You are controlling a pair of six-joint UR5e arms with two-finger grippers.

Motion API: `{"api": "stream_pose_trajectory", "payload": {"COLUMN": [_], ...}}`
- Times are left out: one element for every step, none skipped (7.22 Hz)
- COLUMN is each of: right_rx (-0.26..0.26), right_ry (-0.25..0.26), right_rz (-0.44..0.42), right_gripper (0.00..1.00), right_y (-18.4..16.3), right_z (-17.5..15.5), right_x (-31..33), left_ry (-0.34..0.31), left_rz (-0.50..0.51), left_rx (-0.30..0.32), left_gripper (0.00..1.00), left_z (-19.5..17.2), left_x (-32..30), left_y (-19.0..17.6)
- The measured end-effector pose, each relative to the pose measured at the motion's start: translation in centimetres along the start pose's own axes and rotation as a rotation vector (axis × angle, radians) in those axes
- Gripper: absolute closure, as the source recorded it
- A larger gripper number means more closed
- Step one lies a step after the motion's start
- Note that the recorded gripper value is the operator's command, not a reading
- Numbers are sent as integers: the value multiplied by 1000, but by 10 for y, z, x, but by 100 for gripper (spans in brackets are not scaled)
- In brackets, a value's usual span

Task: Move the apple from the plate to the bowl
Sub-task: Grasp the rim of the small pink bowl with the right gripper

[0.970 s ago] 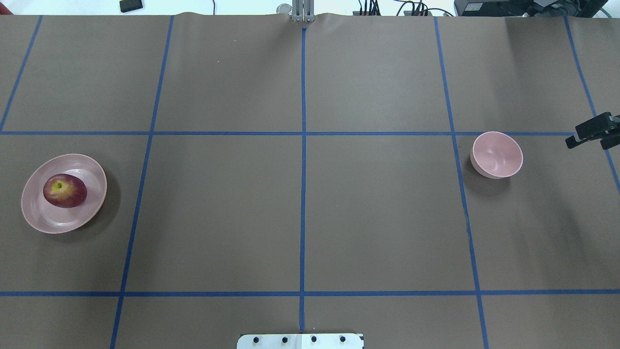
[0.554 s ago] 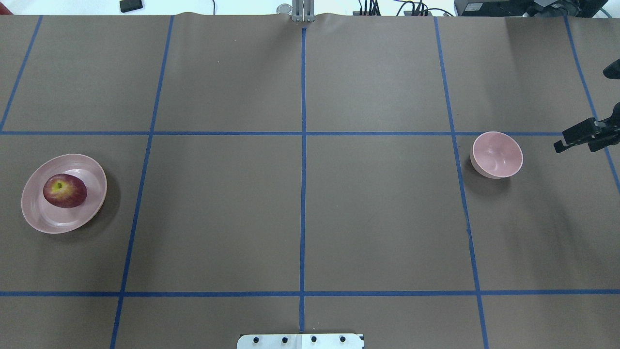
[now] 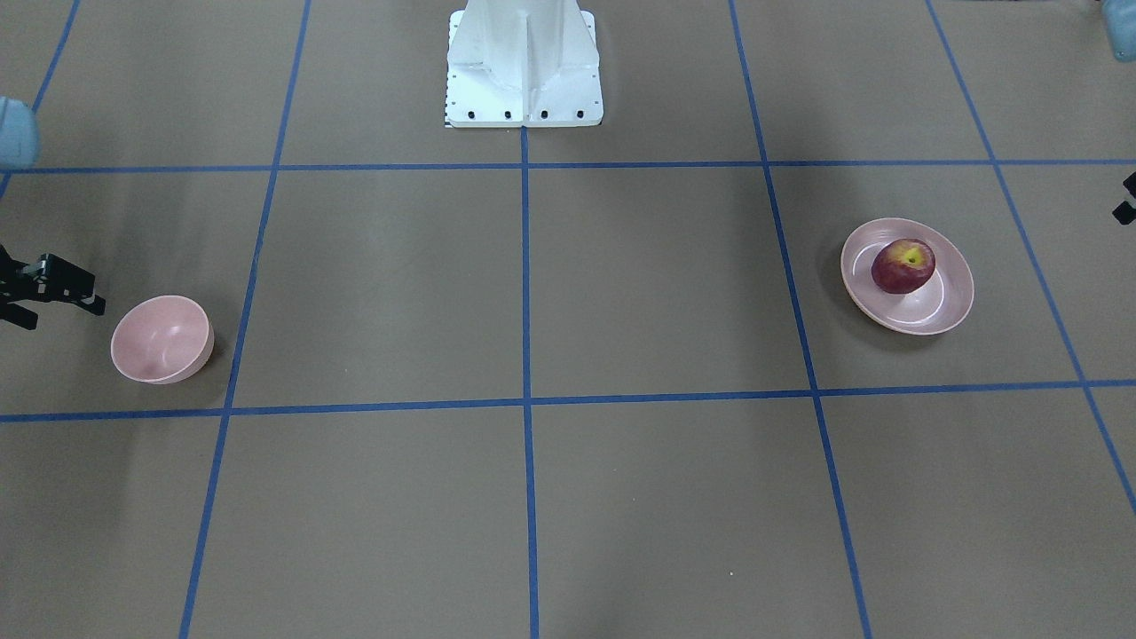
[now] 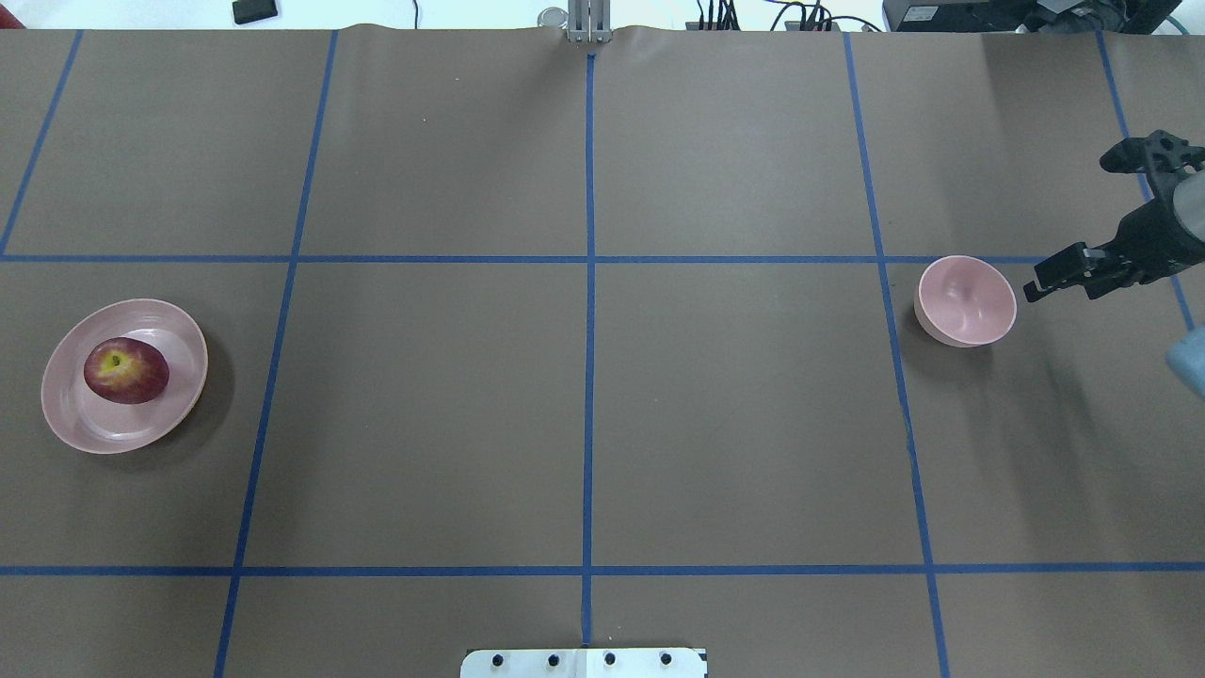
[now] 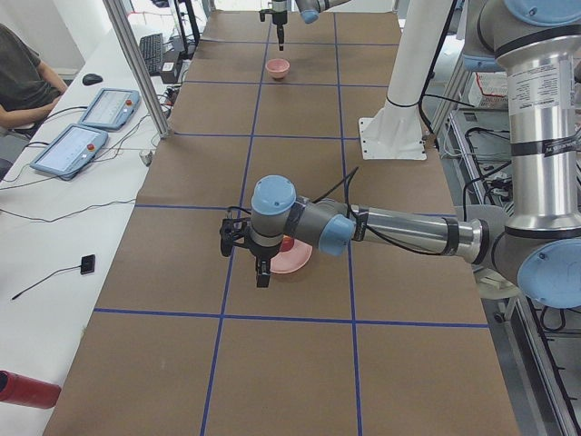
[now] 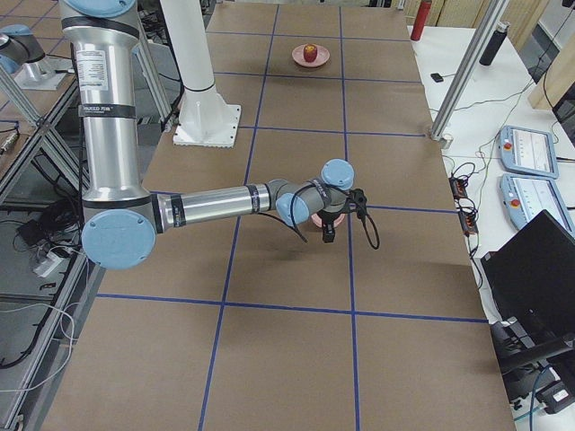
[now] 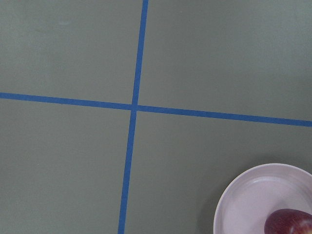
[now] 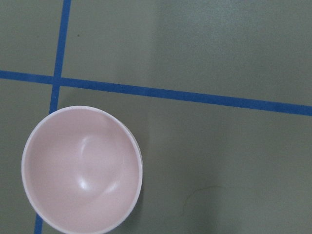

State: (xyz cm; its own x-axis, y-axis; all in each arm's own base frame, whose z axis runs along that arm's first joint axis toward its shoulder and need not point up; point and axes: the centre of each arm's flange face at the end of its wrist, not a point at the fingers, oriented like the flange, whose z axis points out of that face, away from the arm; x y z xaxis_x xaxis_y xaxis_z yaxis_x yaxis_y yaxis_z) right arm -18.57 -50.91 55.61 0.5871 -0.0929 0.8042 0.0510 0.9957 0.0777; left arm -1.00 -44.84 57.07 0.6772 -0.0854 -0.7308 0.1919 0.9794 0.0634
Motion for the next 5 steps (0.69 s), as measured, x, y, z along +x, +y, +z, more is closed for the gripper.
{"api": "stream_pose_trajectory", "payload": {"right_rx": [8, 13, 11, 5, 0], "right_ry": [-7, -2, 2, 6, 7], "right_rz": [18, 23, 24, 25, 22], "right_gripper": [6, 7, 9, 16, 40], "right_y": [-4, -5, -7, -7, -7], "right_z": [14, 23, 29, 35, 40], "right_x": [-7, -12, -14, -14, -16], "left_ry": [-1, -3, -3, -3, -4], "left_rz": [0, 0, 0, -1, -1], "left_rx": [0, 1, 1, 0, 1], "left_gripper": [2, 2, 2, 2, 2], "left_z": [0, 0, 0, 0, 0], "left_x": [0, 0, -1, -1, -1], "left_y": [0, 0, 0, 0, 0]}}
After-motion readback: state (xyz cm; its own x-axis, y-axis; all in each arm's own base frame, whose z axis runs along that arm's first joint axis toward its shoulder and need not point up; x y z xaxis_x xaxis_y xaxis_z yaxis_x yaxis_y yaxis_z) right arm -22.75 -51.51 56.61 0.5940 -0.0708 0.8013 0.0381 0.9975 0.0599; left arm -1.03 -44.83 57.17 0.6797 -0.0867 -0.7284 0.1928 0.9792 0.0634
